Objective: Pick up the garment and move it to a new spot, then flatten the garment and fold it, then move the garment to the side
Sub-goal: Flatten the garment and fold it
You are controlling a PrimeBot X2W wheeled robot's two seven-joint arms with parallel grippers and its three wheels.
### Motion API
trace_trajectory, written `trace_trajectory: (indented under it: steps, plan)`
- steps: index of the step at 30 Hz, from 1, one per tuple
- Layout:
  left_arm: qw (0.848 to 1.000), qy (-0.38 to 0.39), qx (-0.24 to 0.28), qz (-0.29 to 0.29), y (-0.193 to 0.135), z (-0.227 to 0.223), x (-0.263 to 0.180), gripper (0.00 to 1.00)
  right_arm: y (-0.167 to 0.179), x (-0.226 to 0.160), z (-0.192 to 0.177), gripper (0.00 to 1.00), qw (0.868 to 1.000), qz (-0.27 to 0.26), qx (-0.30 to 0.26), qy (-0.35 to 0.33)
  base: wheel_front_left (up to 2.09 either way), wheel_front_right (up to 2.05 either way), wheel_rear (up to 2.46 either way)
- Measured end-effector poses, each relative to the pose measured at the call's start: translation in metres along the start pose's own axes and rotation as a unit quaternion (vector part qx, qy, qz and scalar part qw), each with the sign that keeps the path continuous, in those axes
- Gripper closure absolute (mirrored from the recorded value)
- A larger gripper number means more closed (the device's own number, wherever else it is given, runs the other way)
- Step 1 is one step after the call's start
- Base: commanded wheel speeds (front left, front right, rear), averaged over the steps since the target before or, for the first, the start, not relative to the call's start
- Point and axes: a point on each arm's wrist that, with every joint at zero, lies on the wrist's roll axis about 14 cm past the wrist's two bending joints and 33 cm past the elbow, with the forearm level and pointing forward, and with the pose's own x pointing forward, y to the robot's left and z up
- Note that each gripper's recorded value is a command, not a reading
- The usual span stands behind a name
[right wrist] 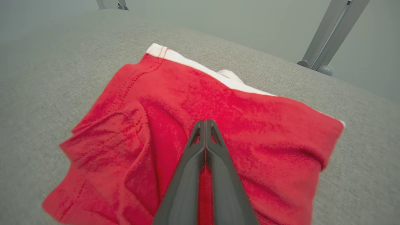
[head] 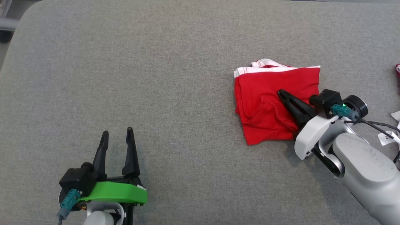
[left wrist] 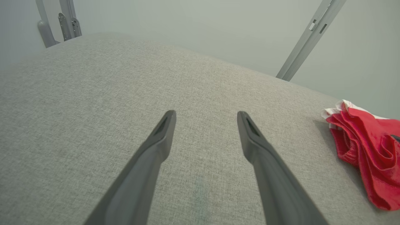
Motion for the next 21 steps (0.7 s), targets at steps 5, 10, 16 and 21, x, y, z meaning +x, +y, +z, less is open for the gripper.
trace_trajectory:
  steps: [5,10,16,21]
  plan:
    - [1.0,0.0,-0.001,0.006,0.003,0.0,0.0,0.0,0.017,-0.002,-0.015,1.0,0.999,0.03,0.002,0.018,0.0,0.0,0.0]
    - [1.0,-0.004,-0.004,-0.001,-0.003,0.003,0.0,0.0,0.023,-0.01,-0.016,1.0,0.999,0.039,-0.001,0.021,0.0,0.0,0.0]
    - [1.0,-0.003,-0.007,-0.011,-0.01,0.002,-0.002,0.0,0.032,-0.02,-0.021,1.0,0.998,0.049,0.002,0.029,0.0,0.0,0.0]
    - [1.0,-0.003,-0.009,-0.016,-0.014,0.002,-0.002,0.0,0.042,-0.025,-0.028,1.0,0.997,0.062,0.009,0.04,0.0,0.0,0.0]
